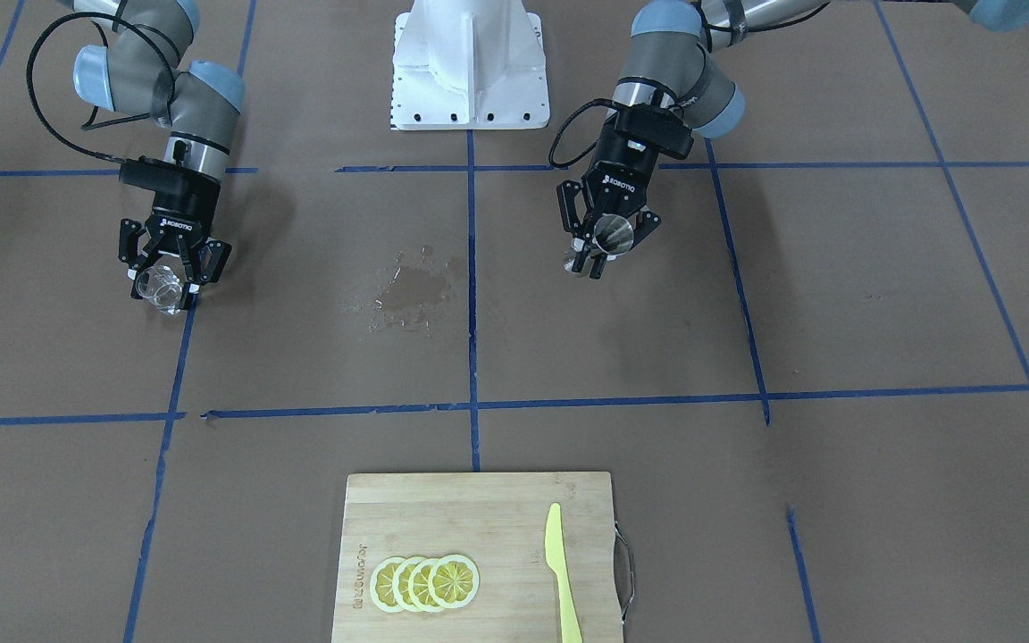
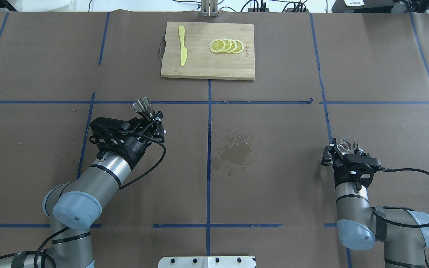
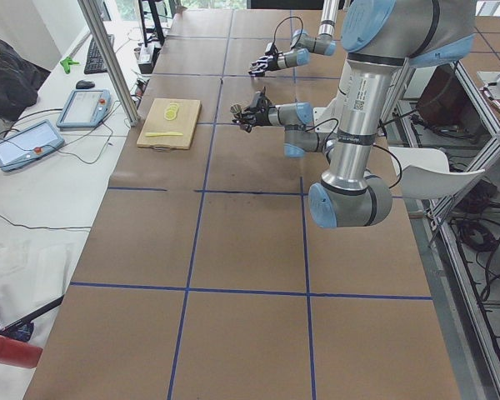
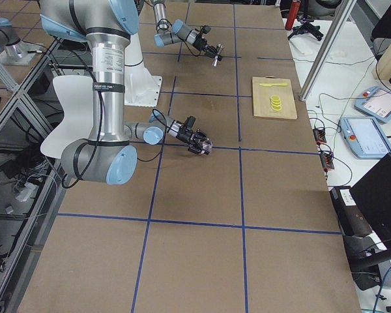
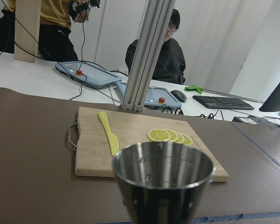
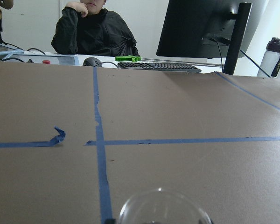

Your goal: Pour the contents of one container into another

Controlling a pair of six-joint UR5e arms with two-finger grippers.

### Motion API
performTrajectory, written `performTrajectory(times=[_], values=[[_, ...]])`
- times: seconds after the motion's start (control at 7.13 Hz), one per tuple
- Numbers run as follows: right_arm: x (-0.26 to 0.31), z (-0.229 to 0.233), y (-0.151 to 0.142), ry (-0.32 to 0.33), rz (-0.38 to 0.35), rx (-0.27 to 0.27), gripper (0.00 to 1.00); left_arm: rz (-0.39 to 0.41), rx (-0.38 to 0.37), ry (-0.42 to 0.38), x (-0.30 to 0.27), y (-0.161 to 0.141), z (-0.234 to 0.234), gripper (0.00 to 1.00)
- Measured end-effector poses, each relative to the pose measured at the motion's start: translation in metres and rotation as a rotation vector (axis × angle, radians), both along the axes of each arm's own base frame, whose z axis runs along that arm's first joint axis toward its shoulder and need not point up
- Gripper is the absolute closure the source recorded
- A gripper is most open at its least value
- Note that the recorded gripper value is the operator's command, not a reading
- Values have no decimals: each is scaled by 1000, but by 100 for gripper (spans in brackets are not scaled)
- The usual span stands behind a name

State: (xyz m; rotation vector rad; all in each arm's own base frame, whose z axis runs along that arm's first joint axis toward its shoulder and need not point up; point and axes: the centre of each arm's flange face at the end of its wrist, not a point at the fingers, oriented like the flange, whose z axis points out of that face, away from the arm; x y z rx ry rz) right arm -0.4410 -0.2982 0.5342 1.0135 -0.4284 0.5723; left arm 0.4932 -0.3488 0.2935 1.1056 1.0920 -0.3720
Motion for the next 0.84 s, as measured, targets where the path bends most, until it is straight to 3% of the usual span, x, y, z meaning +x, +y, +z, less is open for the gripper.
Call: performTrajectory(times=[0.14, 0.56, 0.84], values=[[0, 0, 0, 1, -1, -1, 99, 0, 0, -2, 0, 0, 1, 100], [4, -5, -3, -8, 0, -8, 100, 1, 5, 0, -2, 1, -2, 100], [16, -35, -11, -35, -4, -4, 100, 2, 15, -10, -1, 1, -4, 100]])
